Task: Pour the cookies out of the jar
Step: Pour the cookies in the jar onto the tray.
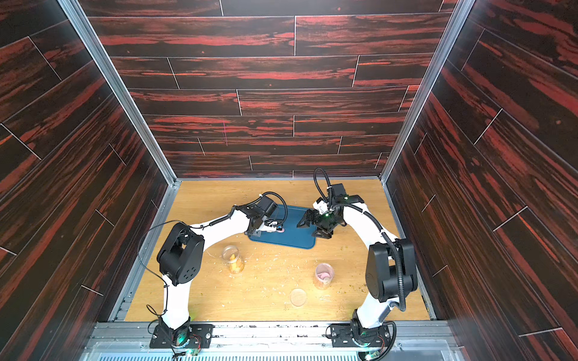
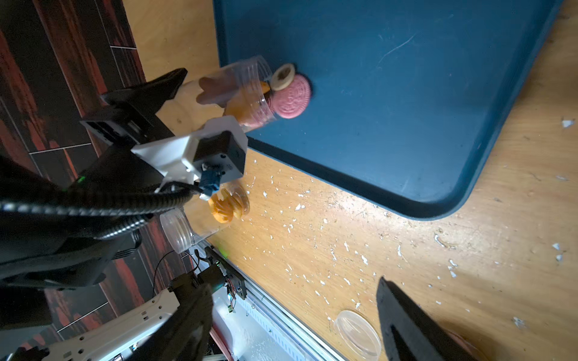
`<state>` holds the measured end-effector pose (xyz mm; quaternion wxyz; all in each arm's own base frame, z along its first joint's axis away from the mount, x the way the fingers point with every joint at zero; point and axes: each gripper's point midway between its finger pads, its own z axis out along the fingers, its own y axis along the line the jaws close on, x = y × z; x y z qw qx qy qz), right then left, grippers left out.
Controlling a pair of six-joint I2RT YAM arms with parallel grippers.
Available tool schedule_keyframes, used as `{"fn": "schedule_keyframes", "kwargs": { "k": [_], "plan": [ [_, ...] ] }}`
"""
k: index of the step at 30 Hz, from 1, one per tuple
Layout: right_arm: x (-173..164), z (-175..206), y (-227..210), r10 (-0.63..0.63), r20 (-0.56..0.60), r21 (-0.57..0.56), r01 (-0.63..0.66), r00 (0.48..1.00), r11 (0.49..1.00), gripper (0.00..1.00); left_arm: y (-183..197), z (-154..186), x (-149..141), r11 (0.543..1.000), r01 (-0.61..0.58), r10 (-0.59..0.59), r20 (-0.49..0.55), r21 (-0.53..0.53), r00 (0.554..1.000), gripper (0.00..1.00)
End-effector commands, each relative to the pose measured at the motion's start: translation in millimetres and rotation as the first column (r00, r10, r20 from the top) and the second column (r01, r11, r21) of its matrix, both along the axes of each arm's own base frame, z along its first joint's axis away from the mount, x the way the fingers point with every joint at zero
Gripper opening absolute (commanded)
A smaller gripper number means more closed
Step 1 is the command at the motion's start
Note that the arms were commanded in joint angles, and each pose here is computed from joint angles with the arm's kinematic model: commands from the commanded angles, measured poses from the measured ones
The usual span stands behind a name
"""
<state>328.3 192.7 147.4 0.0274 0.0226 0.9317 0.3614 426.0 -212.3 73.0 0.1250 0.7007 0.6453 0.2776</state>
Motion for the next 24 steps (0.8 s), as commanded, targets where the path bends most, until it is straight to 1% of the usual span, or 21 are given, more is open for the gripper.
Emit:
{"fn": "schedule_keyframes", "kwargs": {
  "k": [1,8,12,16,24],
  "plan": [
    [-3,-9,0,0.011,-0.030,0.011,-0.011,0.999,1.000,0.86,8,16,-2,0.999,0.009,-0.010,0.017,0.032,1.000,0.00],
    [-3,-5,1,0.007,-0.025,0.018,-0.007,1.000,1.000,0.86,4,29,2,1.000,0.010,-0.010,0.045,0.013,0.999,0.00],
    [-4,-5,-1,0.003,-0.025,0.010,-0.003,1.000,1.000,0.86,-2,33,1,0.999,0.004,-0.002,0.039,-0.036,0.999,0.00],
    [-5,-5,-1,-0.003,-0.027,0.008,0.003,1.000,1.000,0.86,-2,31,-4,0.999,0.008,-0.007,0.019,-0.045,1.000,0.00],
    [-1,-6,0,-0.015,-0.032,0.014,0.016,0.999,1.000,0.86,-13,44,-6,0.989,-0.004,0.007,0.019,-0.149,1.000,0.00]
  ]
}}
